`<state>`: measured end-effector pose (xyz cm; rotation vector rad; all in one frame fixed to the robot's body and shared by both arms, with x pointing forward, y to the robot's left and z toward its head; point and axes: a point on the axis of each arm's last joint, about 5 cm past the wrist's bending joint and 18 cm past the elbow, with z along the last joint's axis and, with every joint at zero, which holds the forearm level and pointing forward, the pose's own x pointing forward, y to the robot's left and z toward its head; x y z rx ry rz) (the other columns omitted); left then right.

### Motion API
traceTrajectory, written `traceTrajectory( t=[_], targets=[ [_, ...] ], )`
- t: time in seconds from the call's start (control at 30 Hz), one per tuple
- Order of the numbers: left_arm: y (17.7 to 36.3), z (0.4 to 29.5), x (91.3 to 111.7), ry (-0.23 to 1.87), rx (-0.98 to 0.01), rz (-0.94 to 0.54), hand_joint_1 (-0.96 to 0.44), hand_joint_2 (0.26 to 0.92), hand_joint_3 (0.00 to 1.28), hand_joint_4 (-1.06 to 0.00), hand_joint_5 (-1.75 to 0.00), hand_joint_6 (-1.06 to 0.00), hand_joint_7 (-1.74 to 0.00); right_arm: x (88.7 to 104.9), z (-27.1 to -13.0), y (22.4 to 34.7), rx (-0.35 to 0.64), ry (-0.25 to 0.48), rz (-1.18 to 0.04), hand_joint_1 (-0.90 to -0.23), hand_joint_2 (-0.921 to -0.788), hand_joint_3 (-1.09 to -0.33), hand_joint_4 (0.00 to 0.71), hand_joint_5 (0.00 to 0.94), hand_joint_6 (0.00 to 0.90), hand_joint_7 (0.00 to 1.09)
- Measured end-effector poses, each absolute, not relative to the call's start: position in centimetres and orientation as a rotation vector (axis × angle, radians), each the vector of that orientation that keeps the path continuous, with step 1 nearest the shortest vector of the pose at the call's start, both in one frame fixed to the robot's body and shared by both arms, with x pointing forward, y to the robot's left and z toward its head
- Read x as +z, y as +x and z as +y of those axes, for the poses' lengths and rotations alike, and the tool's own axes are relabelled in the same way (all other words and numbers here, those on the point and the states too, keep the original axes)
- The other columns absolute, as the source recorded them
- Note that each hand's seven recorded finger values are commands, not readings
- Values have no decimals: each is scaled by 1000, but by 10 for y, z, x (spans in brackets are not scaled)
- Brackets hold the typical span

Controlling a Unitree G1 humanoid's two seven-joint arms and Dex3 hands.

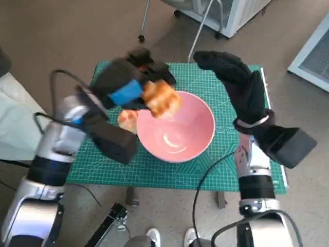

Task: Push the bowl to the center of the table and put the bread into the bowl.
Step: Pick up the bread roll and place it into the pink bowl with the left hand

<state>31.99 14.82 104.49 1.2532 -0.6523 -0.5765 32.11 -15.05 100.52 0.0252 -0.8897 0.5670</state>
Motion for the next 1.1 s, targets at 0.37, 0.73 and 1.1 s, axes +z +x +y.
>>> traceTrajectory(
  t=[0.37,0.73,1.1],
  targets=[
    [329,141,1024,1278,-708,-418,-70,827,216,-132,-529,-171,-732,1005,-151,320,576,34,-885,-640,-921,-748,168,79,-1,651],
    [329,146,1034,1320,-846,-154,-187,787,68,-50,-31,-83,-463,1004,-155,319,563,20,-894,-638,-921,-770,162,96,-1,585],
    [322,164,1048,1204,-693,-466,-193,838,22,-451,-107,-438,-525,1004,-156,319,560,11,-897,-633,-921,-772,157,106,-1,581]
  ],
)
